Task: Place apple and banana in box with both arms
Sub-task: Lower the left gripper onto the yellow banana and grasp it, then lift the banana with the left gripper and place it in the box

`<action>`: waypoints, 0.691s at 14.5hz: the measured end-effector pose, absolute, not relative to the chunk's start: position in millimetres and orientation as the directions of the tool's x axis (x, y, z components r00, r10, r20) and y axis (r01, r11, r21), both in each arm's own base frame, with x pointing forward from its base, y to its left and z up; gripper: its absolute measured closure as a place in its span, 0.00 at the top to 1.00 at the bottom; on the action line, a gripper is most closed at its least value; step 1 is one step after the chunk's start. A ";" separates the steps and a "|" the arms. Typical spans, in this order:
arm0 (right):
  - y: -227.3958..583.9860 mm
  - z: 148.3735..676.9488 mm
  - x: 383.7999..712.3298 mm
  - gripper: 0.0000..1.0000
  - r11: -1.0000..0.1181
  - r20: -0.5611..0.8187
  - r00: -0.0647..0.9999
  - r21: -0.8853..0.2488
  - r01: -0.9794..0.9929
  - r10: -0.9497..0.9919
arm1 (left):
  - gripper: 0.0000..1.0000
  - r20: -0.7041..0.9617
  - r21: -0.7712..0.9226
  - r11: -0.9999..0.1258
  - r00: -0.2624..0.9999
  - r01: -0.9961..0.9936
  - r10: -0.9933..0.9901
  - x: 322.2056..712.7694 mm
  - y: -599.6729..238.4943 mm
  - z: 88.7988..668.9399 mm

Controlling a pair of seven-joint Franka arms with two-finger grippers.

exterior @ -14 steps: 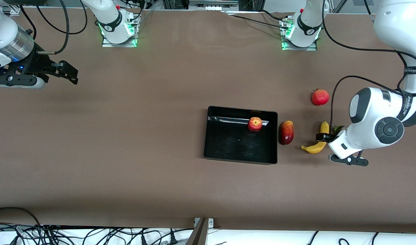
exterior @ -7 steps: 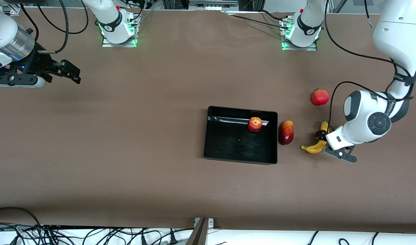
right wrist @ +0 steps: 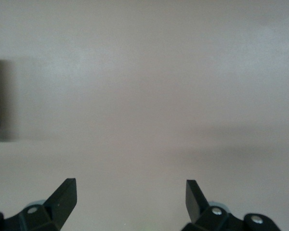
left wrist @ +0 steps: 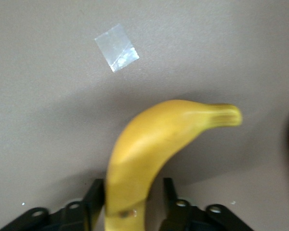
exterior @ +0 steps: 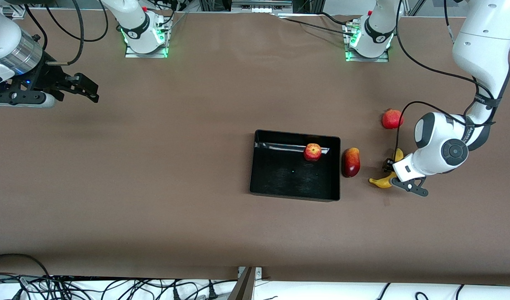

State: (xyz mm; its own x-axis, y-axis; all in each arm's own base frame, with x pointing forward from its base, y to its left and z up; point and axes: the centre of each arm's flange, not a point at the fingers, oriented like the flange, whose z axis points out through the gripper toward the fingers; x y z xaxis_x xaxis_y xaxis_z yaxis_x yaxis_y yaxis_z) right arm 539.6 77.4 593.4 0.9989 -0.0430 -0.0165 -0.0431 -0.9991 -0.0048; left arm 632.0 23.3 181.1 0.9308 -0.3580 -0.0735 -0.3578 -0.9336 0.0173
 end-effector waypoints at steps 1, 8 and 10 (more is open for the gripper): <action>77.4 593.4 539.6 1.00 -0.999 -0.017 0.999 -0.005 -0.043 -0.043 | 0.40 -0.074 0.017 -0.937 0.935 -0.348 -0.348 631.9 24.9 180.0; 77.5 593.7 539.6 1.00 -0.999 -0.016 0.999 -0.005 -0.043 -0.043 | 0.33 -0.182 -0.032 -0.991 0.975 -0.133 -0.125 648.2 -27.2 288.0; 77.5 593.8 539.6 1.00 -0.999 -0.016 0.999 -0.005 -0.043 -0.043 | 0.33 -0.182 -0.071 -0.997 0.983 -0.036 -0.023 652.1 -86.1 343.1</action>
State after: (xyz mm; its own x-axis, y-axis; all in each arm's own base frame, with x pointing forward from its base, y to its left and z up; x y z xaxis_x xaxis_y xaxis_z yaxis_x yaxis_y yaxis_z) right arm 539.6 77.5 593.8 0.9989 -0.0431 -0.0158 -0.0432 -0.9991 -0.0052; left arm 652.1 -86.1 343.1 0.9830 -0.0229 -0.1822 -0.0364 -0.9968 -0.0714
